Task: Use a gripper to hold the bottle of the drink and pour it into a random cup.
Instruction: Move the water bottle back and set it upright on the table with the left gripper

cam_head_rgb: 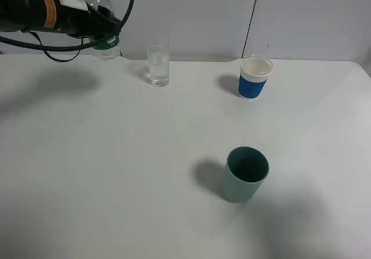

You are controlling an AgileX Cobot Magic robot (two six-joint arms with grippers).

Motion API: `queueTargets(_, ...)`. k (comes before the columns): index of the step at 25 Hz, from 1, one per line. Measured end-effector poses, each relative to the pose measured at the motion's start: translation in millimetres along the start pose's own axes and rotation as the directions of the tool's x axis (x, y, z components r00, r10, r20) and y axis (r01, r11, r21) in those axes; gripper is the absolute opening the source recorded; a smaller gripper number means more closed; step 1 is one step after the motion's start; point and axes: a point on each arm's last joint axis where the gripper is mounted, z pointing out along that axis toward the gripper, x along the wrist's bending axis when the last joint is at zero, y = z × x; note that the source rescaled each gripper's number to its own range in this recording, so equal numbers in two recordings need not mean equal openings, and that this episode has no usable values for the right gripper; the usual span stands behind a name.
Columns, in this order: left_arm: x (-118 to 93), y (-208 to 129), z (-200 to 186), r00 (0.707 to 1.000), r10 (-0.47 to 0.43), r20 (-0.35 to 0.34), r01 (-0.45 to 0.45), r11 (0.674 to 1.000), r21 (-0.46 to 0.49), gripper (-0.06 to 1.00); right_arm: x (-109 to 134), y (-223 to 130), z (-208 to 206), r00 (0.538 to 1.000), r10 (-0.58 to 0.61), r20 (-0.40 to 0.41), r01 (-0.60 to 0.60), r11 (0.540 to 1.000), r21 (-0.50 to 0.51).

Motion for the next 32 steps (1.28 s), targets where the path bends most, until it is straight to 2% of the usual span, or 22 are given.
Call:
queueTargets(9,13,-44,-18,0.988,-0.099,0.118,0.098,0.995,0.019,0.00,0,0,0,1.000,0.000,0.000,0.000,1.000,0.000)
queueTargets(13,12,-58,-23,0.984,-0.025,0.176,0.024,1.000,0.004,0.00,0,0,0,1.000,0.000,0.000,0.000,1.000,0.000)
queueTargets(16,8,-70,-27,0.971,0.105,0.214,-0.104,0.994,-0.016,0.00,0,0,0,1.000,0.000,0.000,0.000,1.000,0.000)
queueTargets(19,8,-79,-30,0.955,0.186,0.229,-0.182,0.983,-0.038,0.00,0,0,0,1.000,0.000,0.000,0.000,1.000,0.000)
queueTargets(28,14,-105,-13,0.957,0.132,0.257,-0.123,0.991,-0.050,0.00,0,0,0,1.000,0.000,0.000,0.000,1.000,0.000)
queueTargets(32,16,-116,-3,0.953,0.150,0.263,-0.138,0.988,-0.062,0.00,0,0,0,1.000,0.000,0.000,0.000,1.000,0.000)
